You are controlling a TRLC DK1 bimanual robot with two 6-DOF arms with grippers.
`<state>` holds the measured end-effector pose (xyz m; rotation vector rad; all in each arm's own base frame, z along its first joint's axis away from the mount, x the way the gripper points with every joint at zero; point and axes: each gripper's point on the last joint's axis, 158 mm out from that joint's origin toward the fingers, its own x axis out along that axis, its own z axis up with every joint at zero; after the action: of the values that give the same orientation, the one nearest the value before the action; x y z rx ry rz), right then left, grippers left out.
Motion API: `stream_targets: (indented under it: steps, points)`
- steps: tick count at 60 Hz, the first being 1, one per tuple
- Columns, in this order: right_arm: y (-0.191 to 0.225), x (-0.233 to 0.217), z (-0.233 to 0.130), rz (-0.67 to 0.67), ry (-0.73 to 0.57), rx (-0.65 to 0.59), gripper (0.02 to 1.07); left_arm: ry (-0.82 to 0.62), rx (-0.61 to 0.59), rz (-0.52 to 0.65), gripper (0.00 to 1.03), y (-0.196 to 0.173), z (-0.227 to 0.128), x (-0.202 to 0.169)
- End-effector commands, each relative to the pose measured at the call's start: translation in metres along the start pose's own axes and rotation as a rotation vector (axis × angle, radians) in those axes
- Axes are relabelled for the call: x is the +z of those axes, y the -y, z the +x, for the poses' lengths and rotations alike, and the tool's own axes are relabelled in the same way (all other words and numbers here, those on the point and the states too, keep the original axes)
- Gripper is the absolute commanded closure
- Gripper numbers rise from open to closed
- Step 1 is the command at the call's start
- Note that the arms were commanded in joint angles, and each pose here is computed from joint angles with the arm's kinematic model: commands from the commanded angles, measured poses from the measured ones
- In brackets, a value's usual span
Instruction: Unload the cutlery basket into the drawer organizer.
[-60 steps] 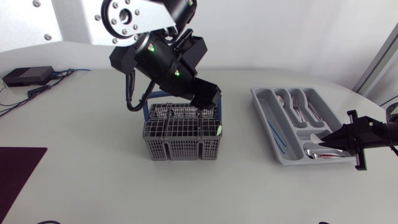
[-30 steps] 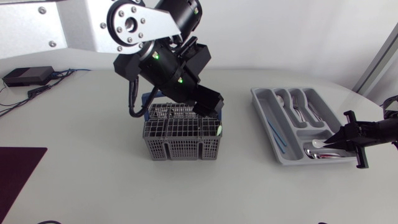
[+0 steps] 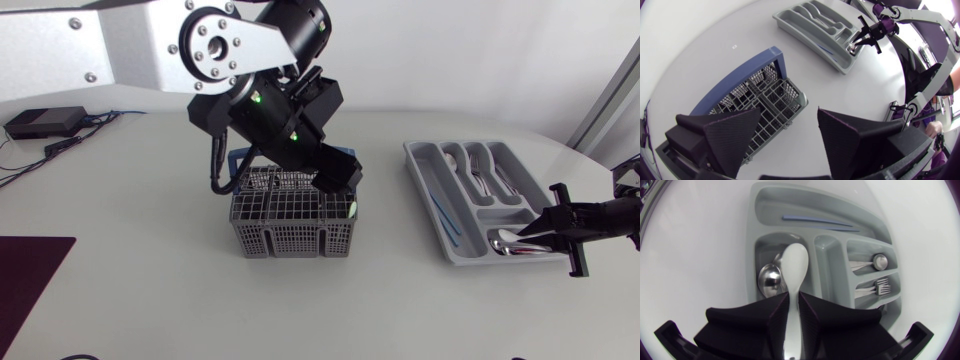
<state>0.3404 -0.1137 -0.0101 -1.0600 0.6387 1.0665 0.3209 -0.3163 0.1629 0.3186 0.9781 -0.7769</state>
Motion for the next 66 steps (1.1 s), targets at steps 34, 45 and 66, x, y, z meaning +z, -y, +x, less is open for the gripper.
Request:
stream_targets:
  steps: [34, 45, 66]
  points:
    - [0.022, 0.099, -0.089, 0.167, 0.197, -0.115, 0.06, -0.05, -0.016, 0.047, 0.06, 0.018, 0.008, -0.021]
    - [0.001, 0.142, -0.098, 0.255, 0.324, -0.087, 0.06, -0.09, 0.003, 0.063, 0.06, 0.028, 0.025, -0.028]
    - [-0.034, 0.201, -0.108, 0.41, 0.534, 0.019, 0.06, -0.11, 0.086, 0.036, 0.11, 0.023, 0.051, -0.017]
